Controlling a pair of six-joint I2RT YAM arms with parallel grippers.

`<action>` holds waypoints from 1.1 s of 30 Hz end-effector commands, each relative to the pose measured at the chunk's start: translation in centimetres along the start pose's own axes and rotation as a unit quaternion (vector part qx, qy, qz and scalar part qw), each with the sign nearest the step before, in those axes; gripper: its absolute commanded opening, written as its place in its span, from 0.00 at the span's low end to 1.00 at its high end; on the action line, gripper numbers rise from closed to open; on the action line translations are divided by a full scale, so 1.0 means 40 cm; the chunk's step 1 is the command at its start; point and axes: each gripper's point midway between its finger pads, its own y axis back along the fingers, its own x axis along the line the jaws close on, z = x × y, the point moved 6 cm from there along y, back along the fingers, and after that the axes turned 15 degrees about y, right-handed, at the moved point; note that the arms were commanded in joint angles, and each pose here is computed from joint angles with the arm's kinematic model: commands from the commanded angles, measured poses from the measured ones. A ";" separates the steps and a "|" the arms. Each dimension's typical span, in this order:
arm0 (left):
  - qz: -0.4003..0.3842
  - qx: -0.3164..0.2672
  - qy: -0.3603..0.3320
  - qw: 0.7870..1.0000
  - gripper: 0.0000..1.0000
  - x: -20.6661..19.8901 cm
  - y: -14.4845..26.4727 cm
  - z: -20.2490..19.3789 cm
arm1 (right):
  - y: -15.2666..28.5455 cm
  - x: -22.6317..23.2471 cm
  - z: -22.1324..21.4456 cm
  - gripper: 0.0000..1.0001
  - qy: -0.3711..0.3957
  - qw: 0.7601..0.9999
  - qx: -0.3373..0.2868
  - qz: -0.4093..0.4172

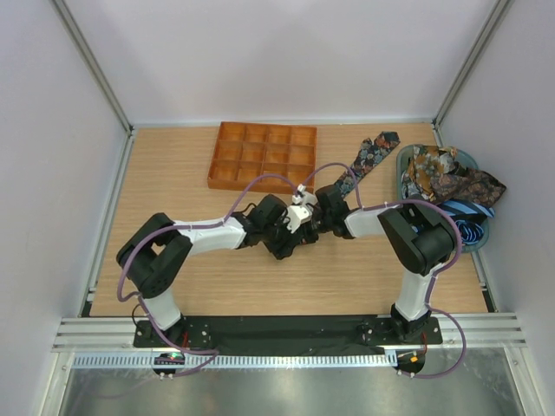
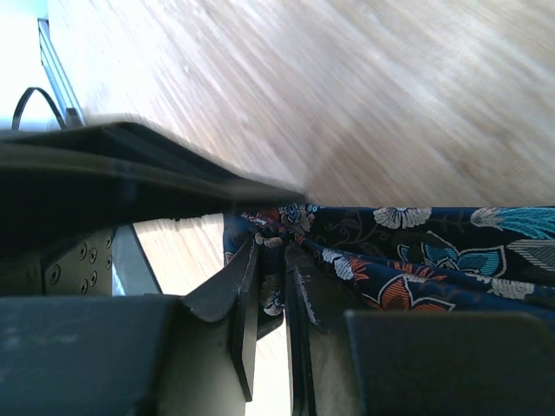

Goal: Roll the ties
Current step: Roll the tie

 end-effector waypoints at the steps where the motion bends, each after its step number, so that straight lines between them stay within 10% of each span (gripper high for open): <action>1: 0.004 0.014 -0.003 1.000 0.56 -0.001 -0.008 -0.003 | -0.006 -0.018 0.006 0.16 0.012 1.000 0.000 -0.016; 14: 0.010 0.054 0.014 0.998 0.31 0.008 -0.019 -0.062 | -0.005 -0.020 0.006 0.31 0.006 1.000 -0.001 -0.022; 33: 0.021 0.076 0.024 0.997 0.23 0.013 -0.025 -0.075 | 0.088 0.027 0.118 0.48 -0.014 0.993 -0.091 -0.074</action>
